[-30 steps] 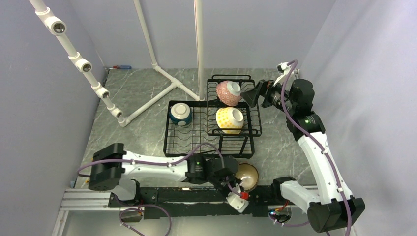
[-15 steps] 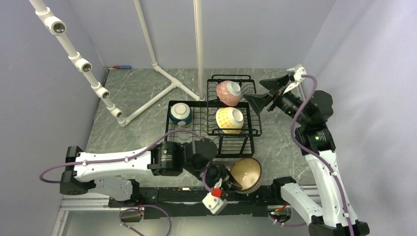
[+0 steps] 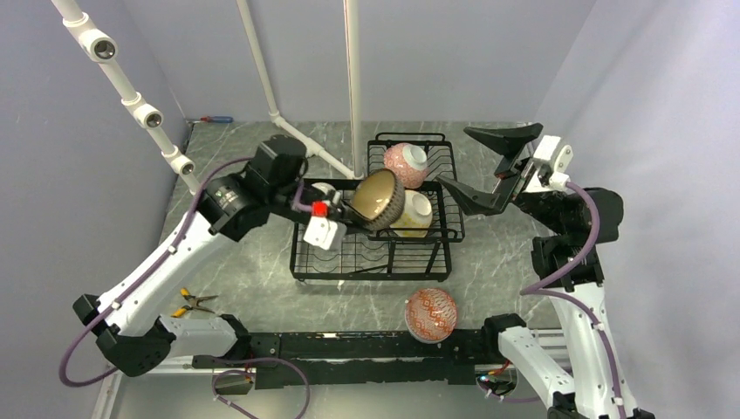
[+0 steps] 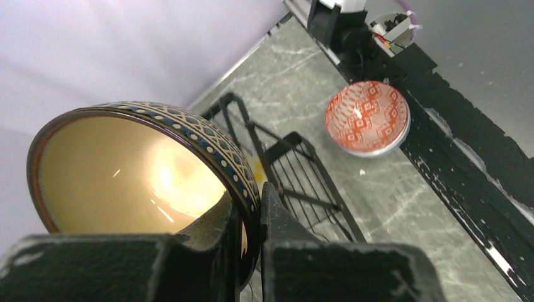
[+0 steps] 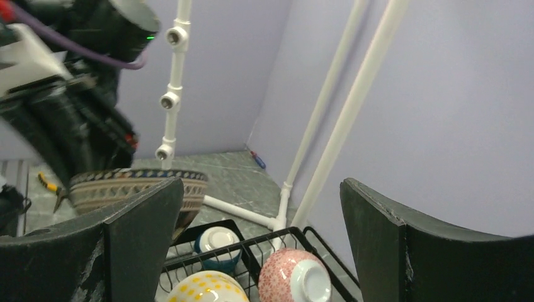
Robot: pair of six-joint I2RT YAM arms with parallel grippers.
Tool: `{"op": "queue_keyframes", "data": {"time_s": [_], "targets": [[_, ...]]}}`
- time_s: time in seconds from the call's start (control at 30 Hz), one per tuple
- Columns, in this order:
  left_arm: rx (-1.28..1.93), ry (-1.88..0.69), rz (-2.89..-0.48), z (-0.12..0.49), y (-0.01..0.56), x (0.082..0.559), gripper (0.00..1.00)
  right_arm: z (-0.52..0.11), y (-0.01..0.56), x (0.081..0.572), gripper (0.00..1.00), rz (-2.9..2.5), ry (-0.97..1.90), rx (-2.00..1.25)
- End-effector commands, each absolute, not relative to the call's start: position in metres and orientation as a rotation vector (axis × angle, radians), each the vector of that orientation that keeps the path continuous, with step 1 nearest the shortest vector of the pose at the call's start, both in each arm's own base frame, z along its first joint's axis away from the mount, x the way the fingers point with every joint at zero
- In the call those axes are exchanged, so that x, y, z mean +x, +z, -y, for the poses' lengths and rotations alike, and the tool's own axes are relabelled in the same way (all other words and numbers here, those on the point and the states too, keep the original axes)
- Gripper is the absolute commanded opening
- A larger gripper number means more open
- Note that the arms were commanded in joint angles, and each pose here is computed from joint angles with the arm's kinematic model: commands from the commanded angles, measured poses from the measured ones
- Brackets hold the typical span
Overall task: Load the bowls into the dish rack
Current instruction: Adjust the bowl.
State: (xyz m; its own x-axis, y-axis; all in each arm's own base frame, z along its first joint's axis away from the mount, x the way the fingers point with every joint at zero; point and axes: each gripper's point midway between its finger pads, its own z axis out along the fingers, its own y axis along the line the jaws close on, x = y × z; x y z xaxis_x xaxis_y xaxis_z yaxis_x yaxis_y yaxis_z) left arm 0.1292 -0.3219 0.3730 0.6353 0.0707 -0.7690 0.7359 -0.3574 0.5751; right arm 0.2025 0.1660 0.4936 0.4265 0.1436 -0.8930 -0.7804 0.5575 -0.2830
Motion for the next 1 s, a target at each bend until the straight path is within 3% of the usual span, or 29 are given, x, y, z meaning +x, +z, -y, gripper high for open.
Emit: {"op": "queue_keyframes", "data": {"time_s": [0.0, 0.37, 0.7, 0.97], "targets": [[1.782, -0.832, -0.534, 0.287, 0.398, 0.138, 0.03, -0.183, 0.501, 0.185, 1.0, -0.812, 0.672, -1.0], [1.759, -0.67, -0.677, 0.235, 0.383, 0.199, 0.03, -0.242, 0.468, 0.208, 0.99, -0.768, 0.637, -1.351], [1.867, -0.568, -0.857, 0.213, 0.357, 0.205, 0.03, -0.309, 0.439, 0.223, 0.99, -0.605, 0.564, -1.605], [1.908, -0.528, -1.009, 0.193, 0.333, 0.193, 0.03, -0.364, 0.37, 0.223, 0.99, -0.626, 0.428, -1.782]]}}
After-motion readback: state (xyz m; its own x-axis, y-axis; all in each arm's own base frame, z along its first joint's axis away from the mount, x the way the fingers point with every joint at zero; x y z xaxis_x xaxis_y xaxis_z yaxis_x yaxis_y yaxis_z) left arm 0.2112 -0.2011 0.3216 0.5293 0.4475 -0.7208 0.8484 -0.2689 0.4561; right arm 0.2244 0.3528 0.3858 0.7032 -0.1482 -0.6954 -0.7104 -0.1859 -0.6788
